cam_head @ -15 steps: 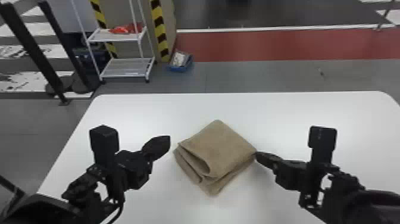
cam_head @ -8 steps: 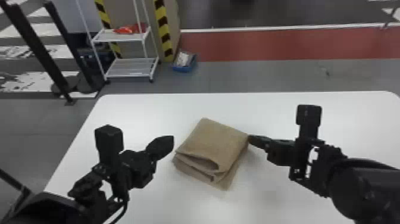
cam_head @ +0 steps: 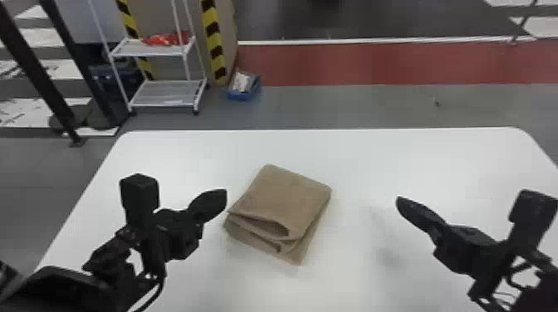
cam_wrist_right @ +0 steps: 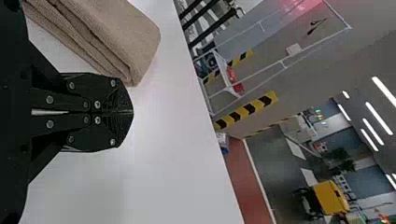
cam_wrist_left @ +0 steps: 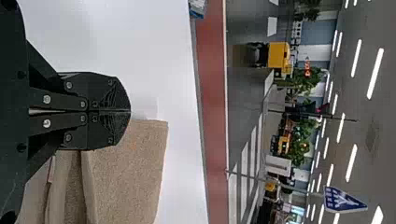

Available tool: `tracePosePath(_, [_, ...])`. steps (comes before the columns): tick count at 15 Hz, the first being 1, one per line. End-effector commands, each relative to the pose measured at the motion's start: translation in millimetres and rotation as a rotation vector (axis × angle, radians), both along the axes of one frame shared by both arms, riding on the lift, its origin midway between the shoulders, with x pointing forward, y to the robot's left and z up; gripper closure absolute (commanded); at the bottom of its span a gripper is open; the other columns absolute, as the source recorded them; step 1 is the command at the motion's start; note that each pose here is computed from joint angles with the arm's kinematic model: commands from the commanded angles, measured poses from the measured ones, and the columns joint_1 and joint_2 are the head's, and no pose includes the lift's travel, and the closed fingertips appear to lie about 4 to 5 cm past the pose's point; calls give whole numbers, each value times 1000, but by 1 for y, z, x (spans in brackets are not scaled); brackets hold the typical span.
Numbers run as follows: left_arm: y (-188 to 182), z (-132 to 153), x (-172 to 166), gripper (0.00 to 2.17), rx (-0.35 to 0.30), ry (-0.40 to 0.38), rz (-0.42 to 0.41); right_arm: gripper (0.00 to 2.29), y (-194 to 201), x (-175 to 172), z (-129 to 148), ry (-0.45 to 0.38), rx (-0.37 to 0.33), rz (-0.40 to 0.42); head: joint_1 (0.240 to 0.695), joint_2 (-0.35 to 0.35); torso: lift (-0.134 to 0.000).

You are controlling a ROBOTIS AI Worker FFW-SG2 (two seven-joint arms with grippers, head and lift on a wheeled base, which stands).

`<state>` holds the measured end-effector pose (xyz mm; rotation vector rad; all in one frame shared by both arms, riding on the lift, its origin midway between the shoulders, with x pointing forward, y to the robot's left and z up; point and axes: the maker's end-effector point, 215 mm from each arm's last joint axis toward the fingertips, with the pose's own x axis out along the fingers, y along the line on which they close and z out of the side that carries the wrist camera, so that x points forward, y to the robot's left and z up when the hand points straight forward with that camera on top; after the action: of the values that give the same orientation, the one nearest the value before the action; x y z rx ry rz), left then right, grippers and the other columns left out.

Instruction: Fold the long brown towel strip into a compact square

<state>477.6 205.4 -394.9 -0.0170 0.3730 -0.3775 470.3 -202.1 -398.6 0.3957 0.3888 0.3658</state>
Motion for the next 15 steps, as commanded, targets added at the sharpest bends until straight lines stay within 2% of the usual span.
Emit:
tracePosePath(1, [2, -12, 4, 1791, 11, 17, 4, 1771, -56, -27, 10, -68, -45, -98, 695, 27, -124])
tracePosePath(3, [8, -22, 6, 1791, 28, 30, 10, 1771, -85, -51, 12, -99, -14, -139, 695, -39, -124])
tracePosePath(7, [27, -34, 7, 1791, 67, 50, 23, 1771, -109, -73, 15, -125, 27, -157, 695, -91, -124])
tracePosePath(15, [27, -48, -14, 1791, 51, 89, 1, 1771, -88, -75, 27, -144, 50, -113, 695, -81, -124])
